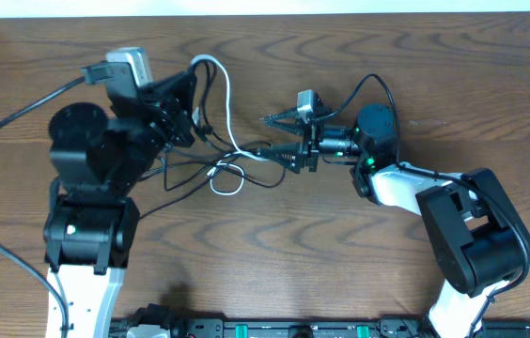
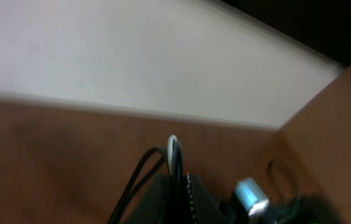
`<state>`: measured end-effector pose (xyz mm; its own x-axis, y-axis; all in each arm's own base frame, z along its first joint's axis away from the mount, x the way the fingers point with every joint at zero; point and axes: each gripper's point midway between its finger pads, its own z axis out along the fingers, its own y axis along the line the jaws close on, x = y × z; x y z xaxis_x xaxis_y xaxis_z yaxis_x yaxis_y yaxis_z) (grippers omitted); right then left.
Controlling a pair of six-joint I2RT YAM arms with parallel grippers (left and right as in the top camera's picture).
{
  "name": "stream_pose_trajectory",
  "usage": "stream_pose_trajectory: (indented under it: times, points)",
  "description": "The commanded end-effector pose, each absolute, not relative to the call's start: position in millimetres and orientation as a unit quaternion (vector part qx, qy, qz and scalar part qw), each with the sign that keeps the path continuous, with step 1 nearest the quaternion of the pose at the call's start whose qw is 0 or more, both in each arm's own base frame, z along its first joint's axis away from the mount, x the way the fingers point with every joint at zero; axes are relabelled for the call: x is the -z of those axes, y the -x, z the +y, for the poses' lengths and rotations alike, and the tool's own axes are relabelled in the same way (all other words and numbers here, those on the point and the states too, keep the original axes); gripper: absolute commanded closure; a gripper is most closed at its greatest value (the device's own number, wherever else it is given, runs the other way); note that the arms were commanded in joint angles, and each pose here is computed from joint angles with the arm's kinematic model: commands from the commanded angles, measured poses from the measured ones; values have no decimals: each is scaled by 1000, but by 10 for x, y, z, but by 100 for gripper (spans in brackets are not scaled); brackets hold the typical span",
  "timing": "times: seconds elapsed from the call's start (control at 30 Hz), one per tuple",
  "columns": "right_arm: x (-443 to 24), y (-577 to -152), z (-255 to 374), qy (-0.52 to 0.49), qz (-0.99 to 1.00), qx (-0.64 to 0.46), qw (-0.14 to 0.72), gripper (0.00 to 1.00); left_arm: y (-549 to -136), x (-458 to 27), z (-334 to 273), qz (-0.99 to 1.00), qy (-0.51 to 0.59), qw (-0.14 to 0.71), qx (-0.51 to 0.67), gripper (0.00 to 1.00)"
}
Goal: Untangle cables
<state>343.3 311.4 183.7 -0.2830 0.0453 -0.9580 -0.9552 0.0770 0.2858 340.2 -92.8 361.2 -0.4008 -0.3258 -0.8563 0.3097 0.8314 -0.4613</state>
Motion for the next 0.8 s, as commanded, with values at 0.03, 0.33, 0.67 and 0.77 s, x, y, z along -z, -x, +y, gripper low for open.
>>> stream_pose_trajectory:
  times: [0.03, 0.33, 0.67, 0.77]
  points:
    - [-1855, -3570, 2977, 364, 597, -556, 451, 42, -3407, -3197, -915, 833, -2, 486, 264, 93]
    - [-1766, -3692, 2827, 329, 627, -558, 432, 51, -3357, -2222, -479, 924, 90, 347, 130, 93]
    - [-1728, -3717, 2793, 322, 636, -557, 427, 50, -3374, -2058, -486, 934, 93, 320, 127, 92]
    - [-1560, -3717, 2786, 327, 653, -542, 415, 45, -3333, -2049, -576, 936, 84, 308, 151, 92]
